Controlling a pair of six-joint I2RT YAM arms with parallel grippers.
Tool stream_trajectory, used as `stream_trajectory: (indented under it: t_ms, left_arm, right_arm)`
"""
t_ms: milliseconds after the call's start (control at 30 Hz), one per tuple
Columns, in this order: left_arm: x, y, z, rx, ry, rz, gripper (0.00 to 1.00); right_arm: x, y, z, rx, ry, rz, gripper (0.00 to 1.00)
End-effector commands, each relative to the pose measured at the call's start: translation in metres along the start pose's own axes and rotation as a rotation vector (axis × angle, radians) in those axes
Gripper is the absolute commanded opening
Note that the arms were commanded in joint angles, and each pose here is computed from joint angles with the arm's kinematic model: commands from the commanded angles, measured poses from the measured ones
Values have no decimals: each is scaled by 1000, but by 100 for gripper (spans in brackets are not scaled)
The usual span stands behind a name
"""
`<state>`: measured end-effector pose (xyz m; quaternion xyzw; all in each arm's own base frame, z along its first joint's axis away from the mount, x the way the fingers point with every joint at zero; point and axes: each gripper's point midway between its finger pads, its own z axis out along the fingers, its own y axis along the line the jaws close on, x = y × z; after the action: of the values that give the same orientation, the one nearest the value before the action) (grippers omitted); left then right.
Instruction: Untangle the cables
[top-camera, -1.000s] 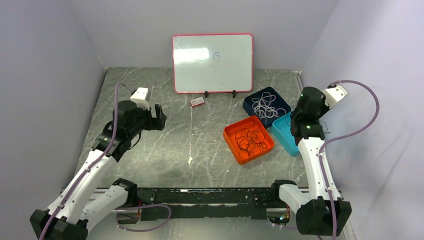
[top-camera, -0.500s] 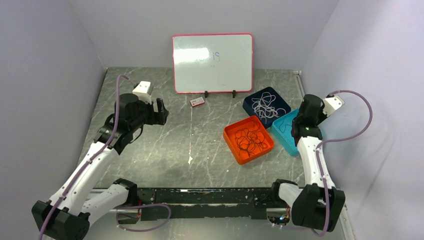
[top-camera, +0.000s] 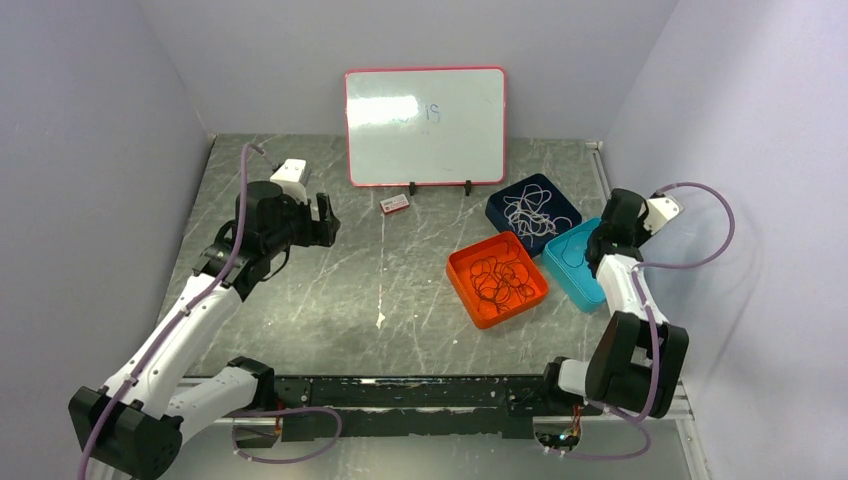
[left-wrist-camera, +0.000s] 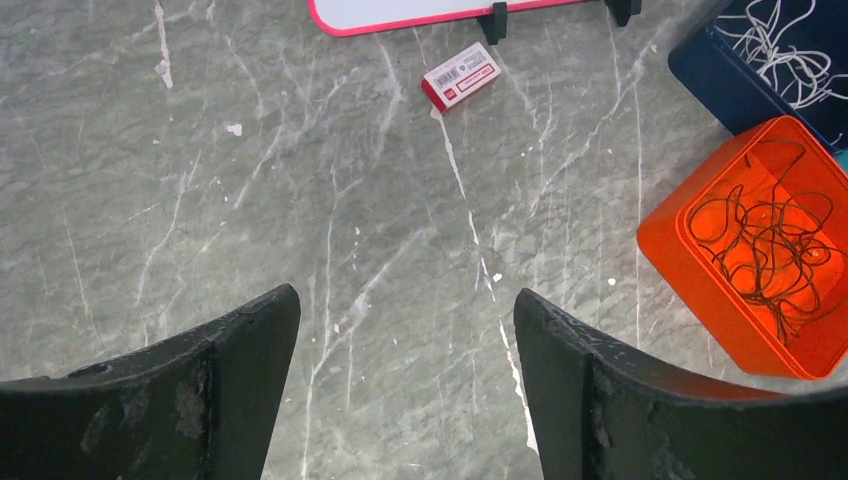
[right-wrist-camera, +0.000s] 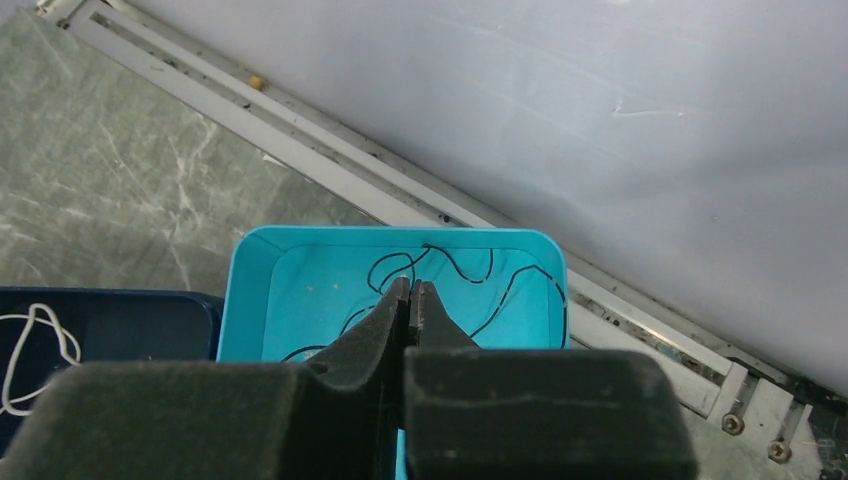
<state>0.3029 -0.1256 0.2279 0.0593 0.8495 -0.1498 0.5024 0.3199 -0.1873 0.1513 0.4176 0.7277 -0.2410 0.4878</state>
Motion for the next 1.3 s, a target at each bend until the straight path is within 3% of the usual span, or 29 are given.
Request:
stream_trajectory:
  t_ms: [0,333,667,1267]
  left_arm:
    - [-19,-4,-3,19,-43,7,83]
    - [-16,-7,5,31,-33,-1,83]
    - [-11,5,4,-17,-65,15,86]
    - [5,-1,3,39,-91,2,88]
  right_arm:
    - [4,1,12,17,-8,5,0]
    - [31,-6,35,111,66,-129,0]
    - [59,10,42,33,172,-186,0]
    - [82,32,35,-87,306,-207,3]
